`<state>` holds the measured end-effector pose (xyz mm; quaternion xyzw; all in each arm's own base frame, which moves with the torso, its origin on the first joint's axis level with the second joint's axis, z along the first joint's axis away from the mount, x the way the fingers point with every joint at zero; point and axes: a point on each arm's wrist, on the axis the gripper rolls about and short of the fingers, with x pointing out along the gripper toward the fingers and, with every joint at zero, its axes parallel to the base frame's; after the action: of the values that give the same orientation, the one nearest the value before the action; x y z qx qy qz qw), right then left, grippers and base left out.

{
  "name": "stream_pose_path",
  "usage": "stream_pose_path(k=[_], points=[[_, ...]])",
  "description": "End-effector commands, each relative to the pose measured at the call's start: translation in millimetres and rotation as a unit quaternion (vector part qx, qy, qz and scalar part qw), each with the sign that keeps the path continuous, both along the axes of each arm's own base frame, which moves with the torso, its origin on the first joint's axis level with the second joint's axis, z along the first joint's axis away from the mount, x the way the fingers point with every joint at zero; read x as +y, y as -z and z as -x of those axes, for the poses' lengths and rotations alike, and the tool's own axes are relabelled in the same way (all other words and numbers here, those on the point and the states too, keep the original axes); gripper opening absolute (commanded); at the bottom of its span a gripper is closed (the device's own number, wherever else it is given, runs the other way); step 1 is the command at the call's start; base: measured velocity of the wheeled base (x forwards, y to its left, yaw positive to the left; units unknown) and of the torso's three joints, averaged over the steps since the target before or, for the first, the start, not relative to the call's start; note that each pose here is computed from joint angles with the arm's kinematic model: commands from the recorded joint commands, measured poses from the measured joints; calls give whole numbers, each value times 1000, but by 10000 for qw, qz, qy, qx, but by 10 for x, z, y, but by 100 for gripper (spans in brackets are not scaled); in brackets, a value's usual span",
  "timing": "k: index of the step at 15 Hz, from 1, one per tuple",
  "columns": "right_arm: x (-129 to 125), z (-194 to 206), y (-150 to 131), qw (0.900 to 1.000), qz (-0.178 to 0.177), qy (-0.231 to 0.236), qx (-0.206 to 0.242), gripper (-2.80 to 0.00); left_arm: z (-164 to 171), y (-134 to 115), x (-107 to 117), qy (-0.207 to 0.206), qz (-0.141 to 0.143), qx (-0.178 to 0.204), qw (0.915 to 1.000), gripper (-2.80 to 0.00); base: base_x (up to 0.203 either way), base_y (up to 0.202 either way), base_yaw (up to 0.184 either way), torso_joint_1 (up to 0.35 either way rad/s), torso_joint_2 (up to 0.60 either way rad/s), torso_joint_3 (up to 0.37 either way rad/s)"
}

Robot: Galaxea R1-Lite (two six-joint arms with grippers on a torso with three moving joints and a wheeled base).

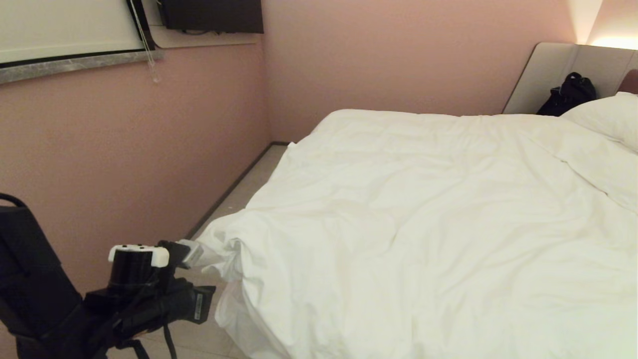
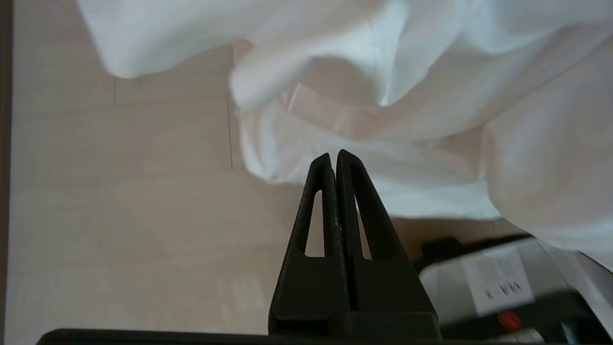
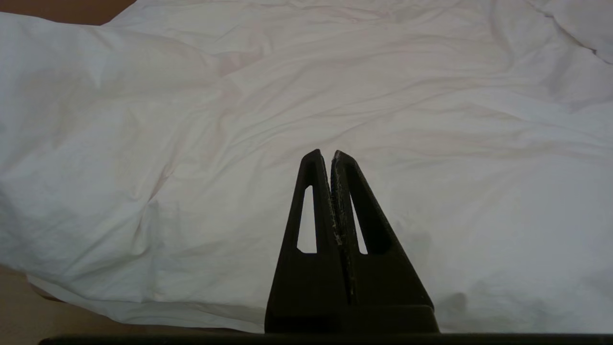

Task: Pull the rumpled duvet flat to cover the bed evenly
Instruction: Flatten the corners of the folded blanket

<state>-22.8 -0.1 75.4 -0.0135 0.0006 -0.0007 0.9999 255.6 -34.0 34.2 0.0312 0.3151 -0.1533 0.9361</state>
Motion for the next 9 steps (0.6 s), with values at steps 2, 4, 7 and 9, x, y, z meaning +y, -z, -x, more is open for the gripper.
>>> stream_pose_path(k=[2,4,7,9], points=[[0,0,1,10000,3,0,1,-280,43,222,-79,117,-44,33,9999,-280,0,0,0,0,0,0],[0,-1,-1,10000,3,0,-1,-280,53,244,-80,104,-37,77,9999,-280,0,0,0,0,0,0],[0,0,1,10000,3,0,1,-280,58,362,-83,92,-48,322,9994,-280,0,0,0,0,0,0],[0,-1,0,10000,3,0,9,-280,44,446,-85,56,-25,453,9990,-280,0,0,0,0,0,0]])
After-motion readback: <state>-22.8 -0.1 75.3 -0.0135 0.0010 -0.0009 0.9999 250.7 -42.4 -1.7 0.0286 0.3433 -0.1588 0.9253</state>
